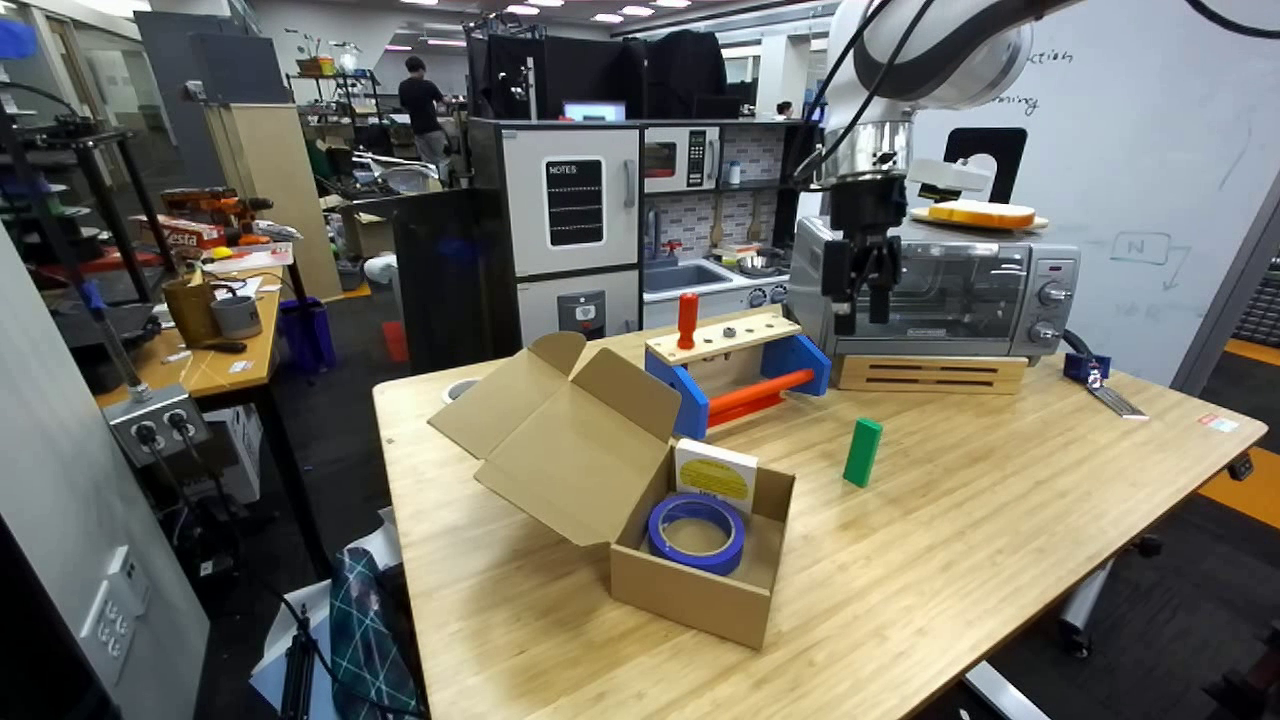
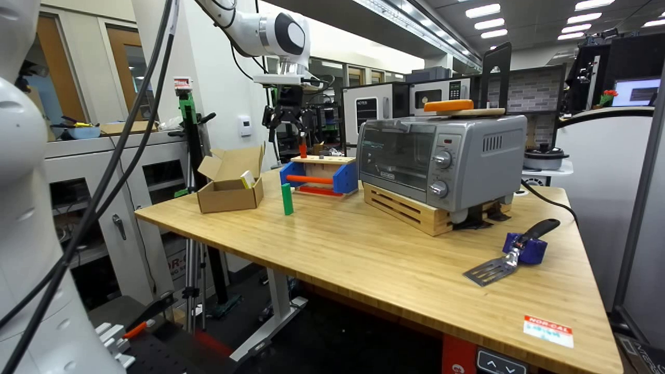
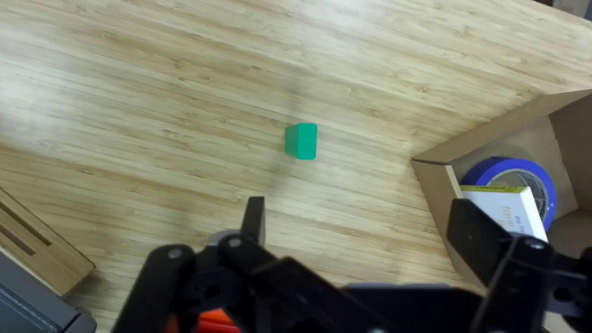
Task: Pick up the green box and place it in the box
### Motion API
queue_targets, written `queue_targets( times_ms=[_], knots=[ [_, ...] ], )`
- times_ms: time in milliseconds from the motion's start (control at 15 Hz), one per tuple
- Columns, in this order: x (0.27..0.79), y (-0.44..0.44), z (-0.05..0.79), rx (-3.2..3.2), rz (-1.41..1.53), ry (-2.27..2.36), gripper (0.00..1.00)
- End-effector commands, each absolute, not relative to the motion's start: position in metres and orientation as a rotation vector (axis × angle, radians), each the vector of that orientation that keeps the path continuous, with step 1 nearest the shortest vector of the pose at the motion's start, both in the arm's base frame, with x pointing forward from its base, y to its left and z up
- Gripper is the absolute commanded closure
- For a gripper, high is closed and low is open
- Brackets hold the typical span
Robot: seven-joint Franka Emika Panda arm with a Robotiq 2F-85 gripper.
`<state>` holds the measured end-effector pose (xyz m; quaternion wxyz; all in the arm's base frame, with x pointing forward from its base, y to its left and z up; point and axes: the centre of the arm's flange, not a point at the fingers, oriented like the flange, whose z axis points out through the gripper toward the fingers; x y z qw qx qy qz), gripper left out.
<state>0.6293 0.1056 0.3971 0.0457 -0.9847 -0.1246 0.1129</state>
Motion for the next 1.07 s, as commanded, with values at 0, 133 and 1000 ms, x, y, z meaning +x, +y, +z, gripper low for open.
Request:
queue_targets(
  times_ms=[0, 133, 1000],
  knots=[
    [0.615, 0.098, 0.394, -3.027, 0.321, -0.385, 0.0],
    [0.614, 0.096, 0.388, -3.055, 0.337, -0.372, 0.0],
    [0.603, 0.119, 0.345, -3.111, 0.435, -0.333, 0.0]
  ],
)
